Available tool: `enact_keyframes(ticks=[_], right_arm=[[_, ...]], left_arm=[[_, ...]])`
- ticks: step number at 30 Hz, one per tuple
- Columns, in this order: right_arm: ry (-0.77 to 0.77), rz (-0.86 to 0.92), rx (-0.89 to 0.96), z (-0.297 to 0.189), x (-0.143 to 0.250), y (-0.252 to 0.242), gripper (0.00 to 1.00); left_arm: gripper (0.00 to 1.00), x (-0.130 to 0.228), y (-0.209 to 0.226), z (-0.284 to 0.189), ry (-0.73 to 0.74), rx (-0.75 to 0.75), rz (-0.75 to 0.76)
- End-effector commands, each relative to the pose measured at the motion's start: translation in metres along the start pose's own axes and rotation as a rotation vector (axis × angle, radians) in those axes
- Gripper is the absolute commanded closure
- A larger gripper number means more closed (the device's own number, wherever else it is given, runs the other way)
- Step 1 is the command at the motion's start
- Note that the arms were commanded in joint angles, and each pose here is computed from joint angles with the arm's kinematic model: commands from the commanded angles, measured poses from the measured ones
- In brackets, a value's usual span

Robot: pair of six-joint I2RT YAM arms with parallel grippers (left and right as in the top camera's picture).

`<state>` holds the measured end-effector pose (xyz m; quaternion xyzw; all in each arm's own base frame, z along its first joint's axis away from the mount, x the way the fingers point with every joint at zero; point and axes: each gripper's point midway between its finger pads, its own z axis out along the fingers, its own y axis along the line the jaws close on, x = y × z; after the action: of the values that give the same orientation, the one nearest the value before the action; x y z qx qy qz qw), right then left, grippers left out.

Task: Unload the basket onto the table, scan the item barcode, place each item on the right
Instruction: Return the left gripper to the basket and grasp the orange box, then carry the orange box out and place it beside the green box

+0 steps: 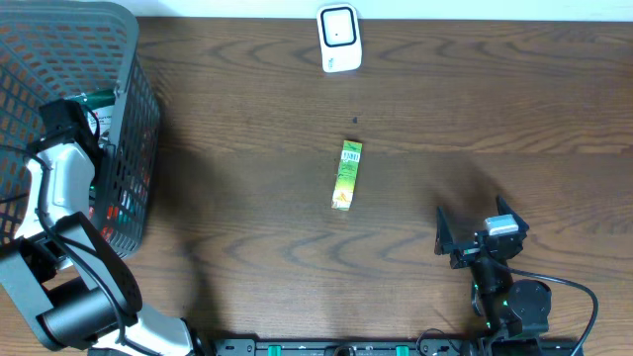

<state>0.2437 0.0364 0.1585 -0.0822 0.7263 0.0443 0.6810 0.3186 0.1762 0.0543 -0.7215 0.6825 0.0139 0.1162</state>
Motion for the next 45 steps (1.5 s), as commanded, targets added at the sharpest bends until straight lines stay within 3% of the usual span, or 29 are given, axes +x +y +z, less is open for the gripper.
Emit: enact_keyframes(ticks=[1, 15, 24, 32, 39, 45], right_arm=[[0.0, 0.013, 0.01, 0.0, 0.0, -0.002, 0.01], [0.0, 0.013, 0.01, 0.0, 0.0, -0.002, 0.01], [0.0, 0.013, 0.01, 0.0, 0.0, -0.002, 0.01], [0.0, 0.013, 0.01, 0.0, 0.0, -0.002, 0.01], [0.0, 0.013, 0.01, 0.0, 0.0, -0.002, 0.01], [0.0, 0.013, 0.01, 0.0, 0.0, -0.002, 0.01]], left_arm=[[0.67, -0.003, -0.004, -0.003, -0.02, 0.007, 0.036], [0.72, -0.035, -0.021, -0.068, -0.172, 0.167, 0.093], [0.72, -0.069, -0.038, -0.171, -0.408, 0.428, 0.253], [0.72, -0.069, -0.021, -0.271, -0.575, 0.655, 0.245], [0.72, -0.018, -0.017, -0.329, -0.553, 0.884, 0.395], [0.72, 0.05, -0.026, -0.327, -0.412, 0.94, 0.609]])
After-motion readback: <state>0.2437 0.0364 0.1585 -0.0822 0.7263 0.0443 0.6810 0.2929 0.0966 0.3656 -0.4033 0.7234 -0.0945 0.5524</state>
